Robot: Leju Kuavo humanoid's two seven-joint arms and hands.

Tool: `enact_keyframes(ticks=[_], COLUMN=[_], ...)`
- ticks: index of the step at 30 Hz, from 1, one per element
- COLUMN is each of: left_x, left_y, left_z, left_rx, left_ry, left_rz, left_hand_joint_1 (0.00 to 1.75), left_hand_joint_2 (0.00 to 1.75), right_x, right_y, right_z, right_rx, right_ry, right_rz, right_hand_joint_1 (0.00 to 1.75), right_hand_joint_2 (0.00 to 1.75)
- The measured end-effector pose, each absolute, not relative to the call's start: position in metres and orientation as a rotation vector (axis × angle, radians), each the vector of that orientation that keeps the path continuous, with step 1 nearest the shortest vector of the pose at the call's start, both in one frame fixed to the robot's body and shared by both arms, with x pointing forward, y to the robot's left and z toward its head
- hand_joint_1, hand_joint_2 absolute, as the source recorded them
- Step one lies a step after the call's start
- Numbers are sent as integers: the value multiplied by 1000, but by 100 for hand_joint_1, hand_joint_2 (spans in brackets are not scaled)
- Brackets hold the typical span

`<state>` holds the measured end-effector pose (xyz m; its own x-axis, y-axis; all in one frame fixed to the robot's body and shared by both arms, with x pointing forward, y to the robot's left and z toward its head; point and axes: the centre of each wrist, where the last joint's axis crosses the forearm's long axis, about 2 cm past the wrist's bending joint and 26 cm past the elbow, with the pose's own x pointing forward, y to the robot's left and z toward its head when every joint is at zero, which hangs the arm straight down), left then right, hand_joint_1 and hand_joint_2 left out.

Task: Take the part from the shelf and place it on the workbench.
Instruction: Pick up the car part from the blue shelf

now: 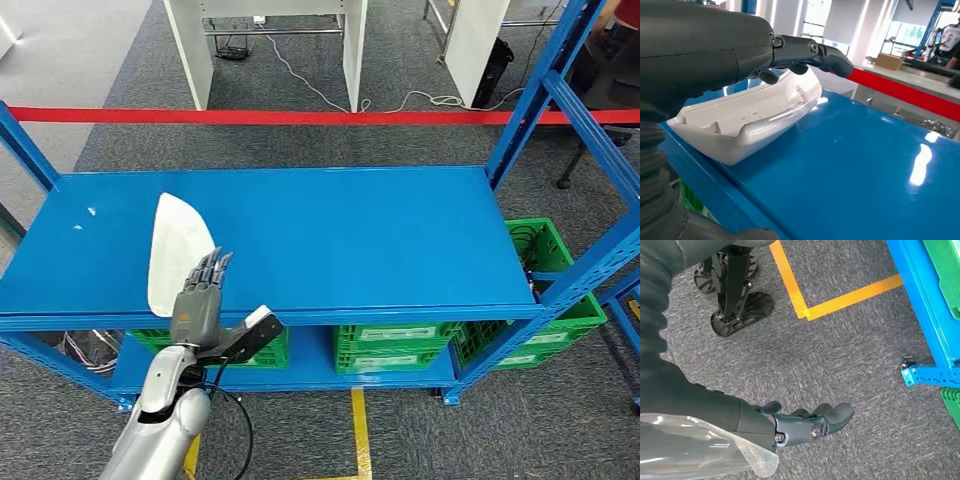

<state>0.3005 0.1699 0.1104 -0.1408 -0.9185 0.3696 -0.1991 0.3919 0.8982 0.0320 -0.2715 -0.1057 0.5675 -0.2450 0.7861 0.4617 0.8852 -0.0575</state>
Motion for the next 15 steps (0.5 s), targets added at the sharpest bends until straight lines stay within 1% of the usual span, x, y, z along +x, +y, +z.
enact_keyframes(ticks=[15], left_x=[310], left_y=[186], left_z=[104], left_rx=[1056], left_ry=[-1570], left_rz=[-794], left_hand_joint_1=[0], left_hand_joint_2=[175], right_x=[32], right_y=[-272], right_z=[-107], right_rx=[-265], right_ry=[-869], right_rz=[-411], right_hand_joint_1=[0], right_hand_joint_2=[175])
